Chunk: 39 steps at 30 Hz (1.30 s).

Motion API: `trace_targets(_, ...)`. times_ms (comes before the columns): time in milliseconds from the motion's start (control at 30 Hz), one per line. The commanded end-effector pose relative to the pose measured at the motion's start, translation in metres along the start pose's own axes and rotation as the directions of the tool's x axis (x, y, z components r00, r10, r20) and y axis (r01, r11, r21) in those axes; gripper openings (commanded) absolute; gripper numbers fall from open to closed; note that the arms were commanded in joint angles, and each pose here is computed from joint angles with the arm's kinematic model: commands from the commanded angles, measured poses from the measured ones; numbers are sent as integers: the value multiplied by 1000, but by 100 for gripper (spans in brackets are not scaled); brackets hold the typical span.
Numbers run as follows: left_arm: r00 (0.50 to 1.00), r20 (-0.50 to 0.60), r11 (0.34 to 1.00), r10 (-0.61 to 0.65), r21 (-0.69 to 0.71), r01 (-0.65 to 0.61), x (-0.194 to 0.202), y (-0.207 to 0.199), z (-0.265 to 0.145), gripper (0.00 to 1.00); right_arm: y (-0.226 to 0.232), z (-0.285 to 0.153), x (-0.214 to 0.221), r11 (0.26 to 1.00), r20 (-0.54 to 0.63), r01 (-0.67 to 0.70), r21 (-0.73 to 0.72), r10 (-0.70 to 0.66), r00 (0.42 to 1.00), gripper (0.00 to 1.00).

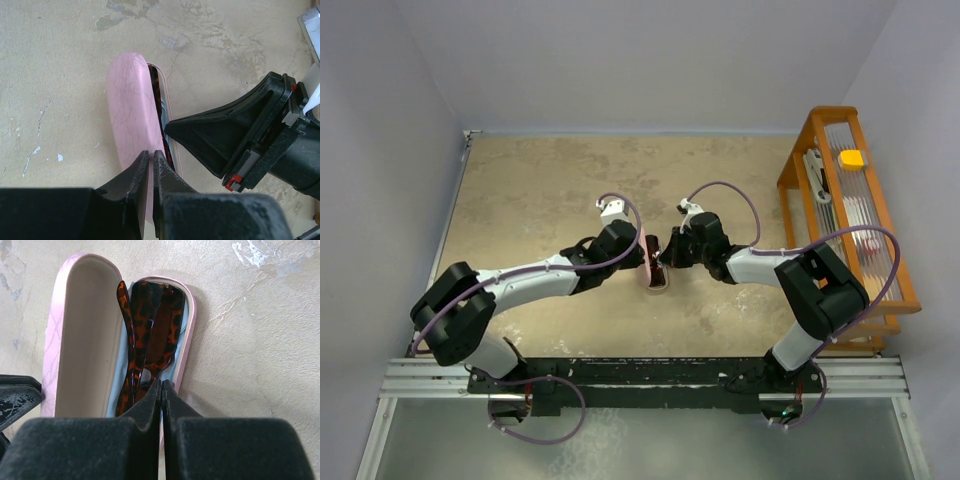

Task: Organize the sunglasses
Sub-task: Close the sunglasses case at the center of the board.

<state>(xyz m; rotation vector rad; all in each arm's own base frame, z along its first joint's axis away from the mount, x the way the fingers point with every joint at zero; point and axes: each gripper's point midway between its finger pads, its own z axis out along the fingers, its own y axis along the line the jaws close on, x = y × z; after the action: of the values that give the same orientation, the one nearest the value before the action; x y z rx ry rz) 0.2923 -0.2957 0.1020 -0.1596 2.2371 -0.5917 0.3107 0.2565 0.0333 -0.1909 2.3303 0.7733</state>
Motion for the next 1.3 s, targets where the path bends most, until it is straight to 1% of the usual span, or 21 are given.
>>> trace_targets(0, 999, 36, 999, -24, 32, 22, -14, -18, 2, 4, 0, 1, 1, 1000, 9, 9, -12, -9, 1000, 1)
trace_targets(267, 1000, 18, 1000, -2, 19, 1, -7, -18, 8, 2, -1, 1, 3, 1000, 4, 7, -11, -7, 1000, 1)
trace_targets(500, 1000, 15, 1000, 2, 19, -3, -6, -19, 9, 1, 0, -2, 3, 1000, 8, 7, -14, -7, 1000, 1)
trace_targets(633, 1000, 17, 1000, 4, 18, -4, -6, -18, 9, 1, 2, -6, -5, 1000, 37, 17, -14, -16, 999, 2)
trace_targets(733, 1000, 14, 1000, 6, 19, -7, -4, -19, 9, 1, 0, -14, -20, 999, 103, 31, 24, -33, 994, 2)
trace_targets(1000, 1000, 14, 1000, 7, 21, -8, -5, -19, 9, 1, -5, -29, -22, 998, 138, 23, 59, -31, 990, 2)
trace_targets(1133, 1000, 16, 1000, 6, 25, -6, -5, -20, 9, 1, -11, -23, -16, 996, 107, 14, 84, -23, 994, 1)
trace_targets(1267, 1000, 18, 1000, 8, 26, -8, -6, -21, 8, 1, -18, -17, -11, 994, 99, 0, 108, -10, 995, 0)
